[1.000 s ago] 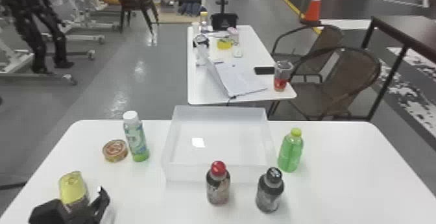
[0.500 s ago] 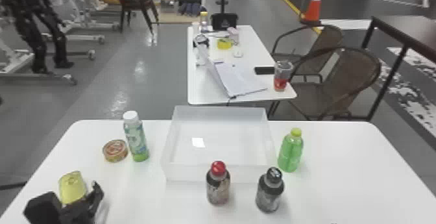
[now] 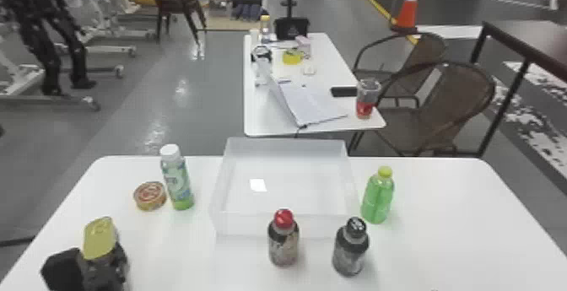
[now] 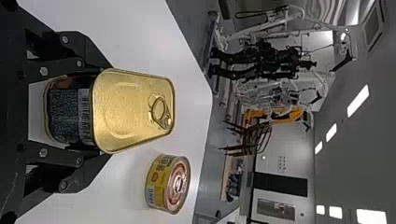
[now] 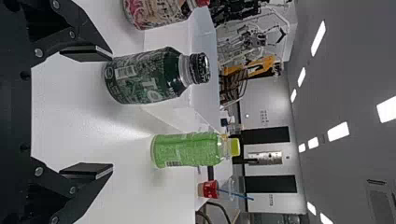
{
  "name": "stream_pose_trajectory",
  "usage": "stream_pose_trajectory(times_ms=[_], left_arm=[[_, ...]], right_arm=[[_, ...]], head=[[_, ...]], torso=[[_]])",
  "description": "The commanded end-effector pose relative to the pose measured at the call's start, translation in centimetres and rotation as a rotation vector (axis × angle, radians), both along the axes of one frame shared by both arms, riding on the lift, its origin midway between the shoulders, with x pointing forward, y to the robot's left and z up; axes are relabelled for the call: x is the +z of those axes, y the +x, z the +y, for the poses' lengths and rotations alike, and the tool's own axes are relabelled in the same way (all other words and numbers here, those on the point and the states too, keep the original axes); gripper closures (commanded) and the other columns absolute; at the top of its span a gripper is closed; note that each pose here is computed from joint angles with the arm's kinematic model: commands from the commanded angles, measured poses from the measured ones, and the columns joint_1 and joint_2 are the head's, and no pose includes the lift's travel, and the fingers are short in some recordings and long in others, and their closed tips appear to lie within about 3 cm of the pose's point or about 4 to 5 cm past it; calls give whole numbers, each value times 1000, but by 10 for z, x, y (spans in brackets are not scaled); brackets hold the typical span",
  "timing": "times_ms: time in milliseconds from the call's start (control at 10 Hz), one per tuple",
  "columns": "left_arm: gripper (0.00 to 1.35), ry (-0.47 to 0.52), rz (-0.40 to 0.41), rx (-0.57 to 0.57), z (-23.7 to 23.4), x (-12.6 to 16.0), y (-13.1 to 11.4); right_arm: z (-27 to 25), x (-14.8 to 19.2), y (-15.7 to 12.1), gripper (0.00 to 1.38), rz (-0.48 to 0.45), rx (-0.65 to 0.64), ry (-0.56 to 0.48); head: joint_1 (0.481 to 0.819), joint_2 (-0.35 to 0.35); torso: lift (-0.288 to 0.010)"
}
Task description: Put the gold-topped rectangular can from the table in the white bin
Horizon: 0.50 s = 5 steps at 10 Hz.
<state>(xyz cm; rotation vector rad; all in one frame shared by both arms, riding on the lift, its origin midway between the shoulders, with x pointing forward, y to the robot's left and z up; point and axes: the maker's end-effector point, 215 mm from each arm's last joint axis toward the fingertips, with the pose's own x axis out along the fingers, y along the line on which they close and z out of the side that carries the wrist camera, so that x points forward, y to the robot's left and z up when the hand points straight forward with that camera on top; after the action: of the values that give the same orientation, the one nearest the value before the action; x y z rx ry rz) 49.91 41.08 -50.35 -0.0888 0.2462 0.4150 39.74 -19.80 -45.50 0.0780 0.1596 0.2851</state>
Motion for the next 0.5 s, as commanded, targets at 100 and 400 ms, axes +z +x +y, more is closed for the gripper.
stream_pose_trajectory(times_ms=[100, 400], left_arm=[[823, 22, 1, -1, 6, 3, 2], [998, 68, -72, -21, -6, 30, 2]], right_arm=[[1, -1, 0, 423, 1, -1, 2], [1, -1, 0, 423, 3, -3, 4]], head=[[549, 0], [549, 0]], torso=[[-100], [-100]])
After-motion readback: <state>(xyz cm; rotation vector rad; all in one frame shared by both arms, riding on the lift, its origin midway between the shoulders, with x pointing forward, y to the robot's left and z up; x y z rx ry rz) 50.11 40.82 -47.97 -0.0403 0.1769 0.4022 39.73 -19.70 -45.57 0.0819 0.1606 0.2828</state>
